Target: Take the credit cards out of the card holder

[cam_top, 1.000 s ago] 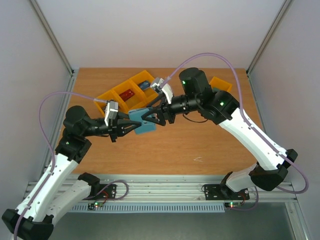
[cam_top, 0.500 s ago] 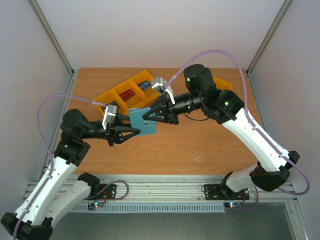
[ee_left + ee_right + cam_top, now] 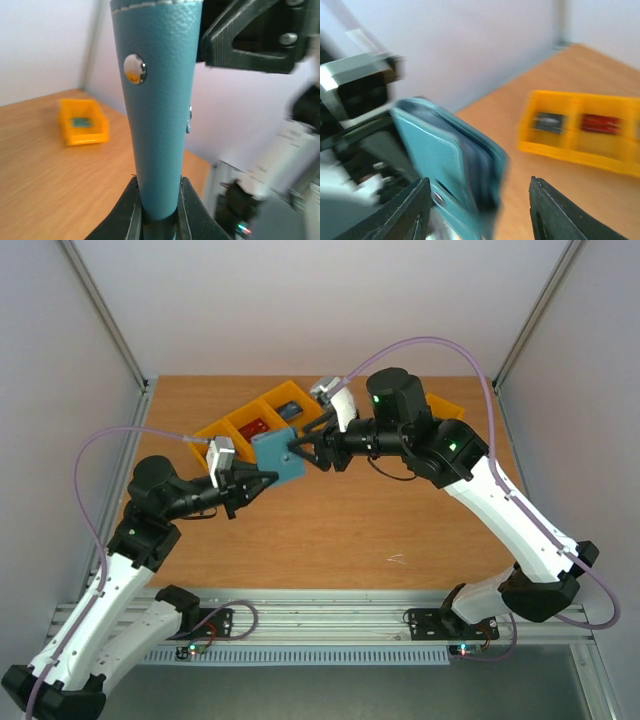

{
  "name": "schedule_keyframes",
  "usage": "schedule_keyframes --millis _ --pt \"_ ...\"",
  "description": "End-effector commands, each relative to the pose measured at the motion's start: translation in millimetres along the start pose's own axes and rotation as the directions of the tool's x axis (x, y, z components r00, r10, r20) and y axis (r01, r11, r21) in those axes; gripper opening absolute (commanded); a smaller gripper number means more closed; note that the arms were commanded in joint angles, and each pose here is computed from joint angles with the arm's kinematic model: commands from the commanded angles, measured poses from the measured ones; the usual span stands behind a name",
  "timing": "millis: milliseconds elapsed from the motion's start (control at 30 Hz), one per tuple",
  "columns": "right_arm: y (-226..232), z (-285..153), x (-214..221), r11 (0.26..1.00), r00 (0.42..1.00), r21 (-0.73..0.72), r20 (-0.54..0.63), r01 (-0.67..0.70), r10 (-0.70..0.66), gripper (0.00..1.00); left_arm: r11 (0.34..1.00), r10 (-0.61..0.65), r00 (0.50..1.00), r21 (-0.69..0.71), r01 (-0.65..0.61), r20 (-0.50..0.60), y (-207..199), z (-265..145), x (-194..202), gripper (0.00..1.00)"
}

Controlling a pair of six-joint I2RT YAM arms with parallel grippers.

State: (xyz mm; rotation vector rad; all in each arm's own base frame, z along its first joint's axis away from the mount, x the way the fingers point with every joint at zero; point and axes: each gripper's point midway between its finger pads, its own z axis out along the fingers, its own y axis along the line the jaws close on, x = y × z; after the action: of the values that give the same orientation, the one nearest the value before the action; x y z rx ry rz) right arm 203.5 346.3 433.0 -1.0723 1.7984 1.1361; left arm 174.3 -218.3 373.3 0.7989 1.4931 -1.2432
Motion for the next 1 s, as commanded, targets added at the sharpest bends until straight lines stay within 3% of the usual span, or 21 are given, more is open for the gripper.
schedule_keyframes --millis 0,100,533,967 --pt "-89 -52 -11 0.777 0.986 0.611 0.143 -0.152 0.08 0.55 0.902 0.007 0.999 -0.431 0.009 0.037 69 -20 -7 0.0" --pt "-78 -37 -9 0.726 0.99 0.678 0.142 -0.114 0.023 0.58 0.863 0.037 0.999 -0.505 -0.02 0.023 81 -27 -9 0.0" --pt "-57 65 -5 0.829 0.993 0.547 0.055 -0.116 0.103 0.47 0.881 -0.003 0.999 -0.473 0.025 0.047 79 -22 -9 0.0" --pt "-84 83 30 0.752 0.981 0.65 -0.05 -0.11 0.186 0.43 0.885 -0.001 0.998 -0.464 0.029 0.06 80 -19 -11 0.0"
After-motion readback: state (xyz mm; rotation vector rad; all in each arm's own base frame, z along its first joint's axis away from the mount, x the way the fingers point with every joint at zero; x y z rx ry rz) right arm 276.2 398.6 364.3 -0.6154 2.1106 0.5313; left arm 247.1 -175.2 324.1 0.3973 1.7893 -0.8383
